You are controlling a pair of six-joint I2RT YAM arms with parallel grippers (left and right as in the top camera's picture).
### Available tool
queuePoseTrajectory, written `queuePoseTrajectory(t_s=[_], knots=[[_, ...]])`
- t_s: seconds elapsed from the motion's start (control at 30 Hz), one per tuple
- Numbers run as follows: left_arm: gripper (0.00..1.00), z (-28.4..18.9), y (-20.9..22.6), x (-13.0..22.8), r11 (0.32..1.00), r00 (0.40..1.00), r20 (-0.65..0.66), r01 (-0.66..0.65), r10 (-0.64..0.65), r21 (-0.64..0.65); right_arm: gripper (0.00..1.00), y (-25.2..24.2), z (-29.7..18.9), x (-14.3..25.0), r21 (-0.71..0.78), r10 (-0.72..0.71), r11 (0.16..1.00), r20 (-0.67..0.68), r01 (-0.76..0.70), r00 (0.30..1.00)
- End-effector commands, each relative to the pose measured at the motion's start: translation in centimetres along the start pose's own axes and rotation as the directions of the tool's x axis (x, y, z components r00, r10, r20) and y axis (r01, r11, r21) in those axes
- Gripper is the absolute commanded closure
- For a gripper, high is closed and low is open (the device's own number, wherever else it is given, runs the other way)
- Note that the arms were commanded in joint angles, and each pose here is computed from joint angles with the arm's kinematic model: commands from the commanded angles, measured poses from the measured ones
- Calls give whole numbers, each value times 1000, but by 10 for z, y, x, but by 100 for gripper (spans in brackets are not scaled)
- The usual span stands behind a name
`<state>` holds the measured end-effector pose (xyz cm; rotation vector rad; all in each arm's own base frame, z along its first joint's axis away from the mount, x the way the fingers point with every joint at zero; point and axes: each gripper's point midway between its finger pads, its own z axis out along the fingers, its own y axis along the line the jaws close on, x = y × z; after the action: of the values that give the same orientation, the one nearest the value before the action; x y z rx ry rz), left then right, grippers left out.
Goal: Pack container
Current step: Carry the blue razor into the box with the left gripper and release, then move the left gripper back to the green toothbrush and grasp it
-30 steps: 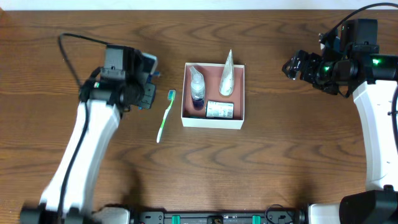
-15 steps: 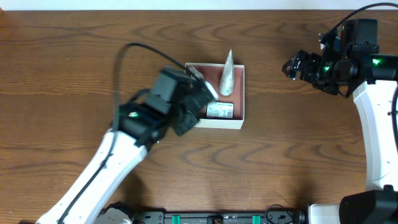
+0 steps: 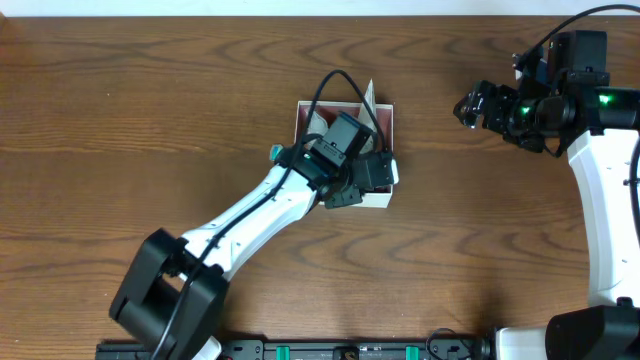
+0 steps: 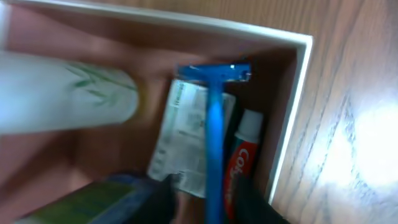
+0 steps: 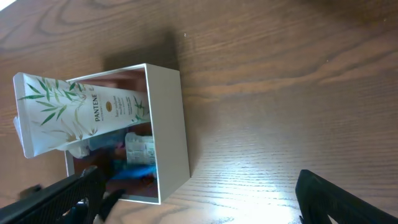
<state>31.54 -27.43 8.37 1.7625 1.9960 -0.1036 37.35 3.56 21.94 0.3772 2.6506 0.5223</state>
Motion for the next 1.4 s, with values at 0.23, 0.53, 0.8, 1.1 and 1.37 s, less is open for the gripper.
queuePoseTrajectory(t_s=[0.23, 0.53, 0.8, 1.1, 1.37], knots=[[2, -83, 13, -16, 969, 968, 127, 228, -215, -93, 1, 1, -3, -2, -11, 15, 1000, 7, -15, 1000], [2, -181, 52, 49, 738, 761, 257, 645, -596, -199, 1, 1, -3, -2, -11, 15, 1000, 7, -15, 1000], [2, -138, 87, 147, 383, 426, 149, 890, -893, -249, 1, 1, -3, -2, -11, 15, 1000, 8, -15, 1000], [5, -35, 59, 196, 358, 323, -174, 902, -930, -243, 1, 1, -3, -2, -11, 15, 1000, 7, -15, 1000], [13, -3, 44, 206, 366, 310, -262, 908, -914, -205, 1, 1, -3, -2, -11, 15, 1000, 7, -15, 1000]])
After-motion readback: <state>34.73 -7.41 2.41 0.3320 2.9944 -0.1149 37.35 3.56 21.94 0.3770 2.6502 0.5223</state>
